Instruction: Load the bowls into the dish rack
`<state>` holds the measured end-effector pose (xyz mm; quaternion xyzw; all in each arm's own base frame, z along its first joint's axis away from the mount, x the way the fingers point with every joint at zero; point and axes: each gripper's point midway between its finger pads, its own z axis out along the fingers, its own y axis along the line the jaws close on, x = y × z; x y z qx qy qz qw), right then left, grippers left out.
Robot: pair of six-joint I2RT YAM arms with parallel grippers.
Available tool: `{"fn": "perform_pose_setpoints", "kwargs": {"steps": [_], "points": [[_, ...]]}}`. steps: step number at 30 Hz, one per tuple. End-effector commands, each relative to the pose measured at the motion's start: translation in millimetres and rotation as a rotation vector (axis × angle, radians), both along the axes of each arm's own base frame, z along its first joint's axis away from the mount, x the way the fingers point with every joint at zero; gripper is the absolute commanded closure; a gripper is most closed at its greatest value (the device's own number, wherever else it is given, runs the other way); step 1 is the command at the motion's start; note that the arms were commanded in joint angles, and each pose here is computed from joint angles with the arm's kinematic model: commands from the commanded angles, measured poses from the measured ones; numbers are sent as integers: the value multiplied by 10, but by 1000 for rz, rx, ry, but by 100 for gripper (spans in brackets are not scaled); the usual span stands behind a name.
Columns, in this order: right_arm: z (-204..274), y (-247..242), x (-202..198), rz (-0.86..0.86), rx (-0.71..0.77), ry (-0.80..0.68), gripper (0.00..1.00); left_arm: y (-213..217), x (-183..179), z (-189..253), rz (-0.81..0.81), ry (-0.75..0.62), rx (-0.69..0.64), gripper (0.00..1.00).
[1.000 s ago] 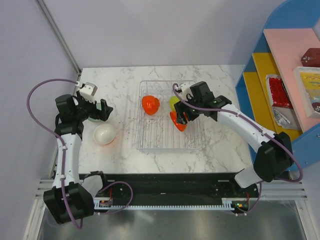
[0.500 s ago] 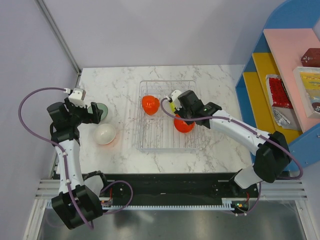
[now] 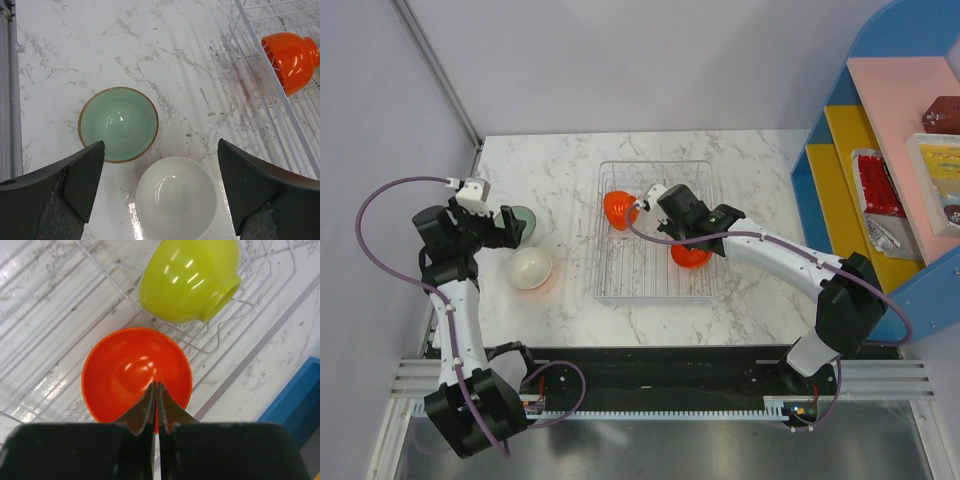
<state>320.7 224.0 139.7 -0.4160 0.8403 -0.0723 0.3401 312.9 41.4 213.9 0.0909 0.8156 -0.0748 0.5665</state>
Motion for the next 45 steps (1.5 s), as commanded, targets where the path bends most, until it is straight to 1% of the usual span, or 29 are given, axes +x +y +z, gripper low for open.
{"fn": "perform_pose_setpoints", "kwargs": {"steps": [1, 2, 3, 6, 7, 8, 9, 10, 11, 12, 13, 14, 15, 16, 17, 19, 20, 21, 22, 23, 25, 26, 28, 29, 32, 33, 36, 39, 45], "points": [[450, 115, 77, 14, 115, -40, 90, -162, -14, 134, -97, -56, -25, 0], [477, 124, 71, 20, 128, -39, 87, -243, -39, 161, -149, -66, -29, 0], [524, 119, 56, 22, 137, -34, 87, -392, -89, 217, -238, -88, -52, 0], [625, 26, 116, -12, 152, -43, 86, -647, -145, 330, -372, -102, -78, 0], [654, -58, 176, -44, 159, -53, 85, -707, -138, 426, -392, -103, -62, 0], [746, -103, 219, -64, 179, -73, 85, -923, -145, 456, -459, -96, -48, 0], [808, -144, 256, -80, 198, -84, 83, -960, -73, 541, -455, -103, 3, 0], [859, -273, 338, -122, 220, -92, 81, -1072, -64, 550, -481, -94, 15, 0], [981, -328, 362, -135, 250, -113, 73, -1340, -117, 555, -560, -83, 17, 0], [1039, -335, 370, -126, 283, -110, 67, -1441, -96, 645, -581, -96, 32, 0], [1101, -423, 407, -143, 301, -120, 60, -1544, -53, 585, -611, -66, 27, 0], [1203, -454, 395, -141, 323, -136, 47, -1816, -106, 564, -684, -52, 37, 0], [1252, -474, 395, -136, 344, -138, 39, -1929, -55, 623, -704, -55, 50, 0], [1294, -475, 377, -133, 357, -141, 25, -2053, 29, 476, -727, -4, 57, 0], [1365, -487, 355, -129, 377, -150, 20, -2253, 27, 393, -768, 24, 75, 0], [1412, -480, 330, -113, 412, -142, 13, -2458, 132, 363, -799, 46, 90, 0], [1466, -486, 305, -112, 437, -145, 7, -2620, 207, 98, -825, 129, 85, 0], [1482, -518, 308, -115, 450, -142, 5, -2719, 287, 147, -837, 127, 82, 0], [1499, -524, 307, -114, 462, -141, 3, -2800, 340, 42, -849, 163, 79, 0], [1539, -510, 280, -98, 482, -136, 2, -2929, 388, -205, -866, 233, 83, 0], [1583, -559, 297, -107, 493, -148, 2, -3094, 472, -283, -887, 262, 94, 0], [1601, -577, 301, -110, 495, -153, 2, -3220, 470, -499, -904, 311, 112, 0], [1637, -623, 316, -120, 500, -163, 2, -3414, 463, -547, -939, 324, 117, 0], [1655, -638, 318, -123, 504, -167, 2, -3500, 502, -675, -946, 355, 119, 0], [1736, -680, 327, -129, 527, -178, 2, -3702, 468, -826, -971, 396, 129, 1], [1767, -706, 334, -134, 538, -182, 2, -3743, 462, -962, -975, 427, 136, 1], [1830, -728, 315, -132, 561, -187, 2, -3883, 432, -1110, -986, 449, 161, 1], [1864, -746, 289, -127, 576, -190, 2, -3977, 434, -1141, -986, 456, 160, 1], [1870, -761, 256, -121, 589, -188, 2, -3984, 432, -1175, -957, 473, 162, 4]]}}
